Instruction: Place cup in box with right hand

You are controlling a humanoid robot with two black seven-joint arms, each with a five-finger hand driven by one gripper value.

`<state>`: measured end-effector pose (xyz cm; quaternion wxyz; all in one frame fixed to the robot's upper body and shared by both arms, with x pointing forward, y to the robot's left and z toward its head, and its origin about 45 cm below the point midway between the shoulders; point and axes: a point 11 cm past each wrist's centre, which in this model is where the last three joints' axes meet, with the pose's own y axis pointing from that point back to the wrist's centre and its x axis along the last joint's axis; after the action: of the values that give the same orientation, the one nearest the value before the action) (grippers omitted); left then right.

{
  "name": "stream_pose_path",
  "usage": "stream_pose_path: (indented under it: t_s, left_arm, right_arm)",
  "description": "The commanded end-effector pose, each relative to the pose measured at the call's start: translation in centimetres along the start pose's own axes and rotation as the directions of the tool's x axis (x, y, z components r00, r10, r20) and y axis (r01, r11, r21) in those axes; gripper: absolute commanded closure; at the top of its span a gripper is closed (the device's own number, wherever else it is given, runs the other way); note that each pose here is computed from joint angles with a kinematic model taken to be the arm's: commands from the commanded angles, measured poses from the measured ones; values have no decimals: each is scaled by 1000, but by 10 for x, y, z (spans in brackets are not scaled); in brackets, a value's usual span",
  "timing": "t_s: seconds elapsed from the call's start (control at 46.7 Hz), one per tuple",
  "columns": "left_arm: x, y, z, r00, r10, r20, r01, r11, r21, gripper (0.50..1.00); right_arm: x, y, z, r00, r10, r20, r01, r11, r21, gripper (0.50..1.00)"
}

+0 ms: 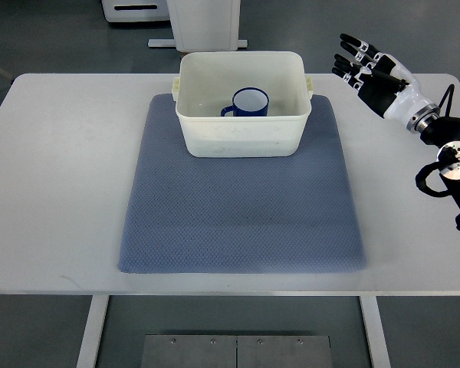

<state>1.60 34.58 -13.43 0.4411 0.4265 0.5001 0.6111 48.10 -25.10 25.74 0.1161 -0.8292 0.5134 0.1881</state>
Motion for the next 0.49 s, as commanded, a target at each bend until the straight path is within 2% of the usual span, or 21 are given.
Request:
stream_pose_path:
  t_s: [0.0, 0.471]
  left_arm:
    - [0, 0, 0, 1000, 0, -1, 0, 1000, 0, 500]
    - [0, 0, 0, 1000, 0, 1, 0, 1000, 0, 500]
  right_arm:
    - [2, 2, 9, 1000, 12, 13, -12, 1000, -9, 500]
    - [35, 23, 41, 992, 121, 47, -120, 992, -31, 500]
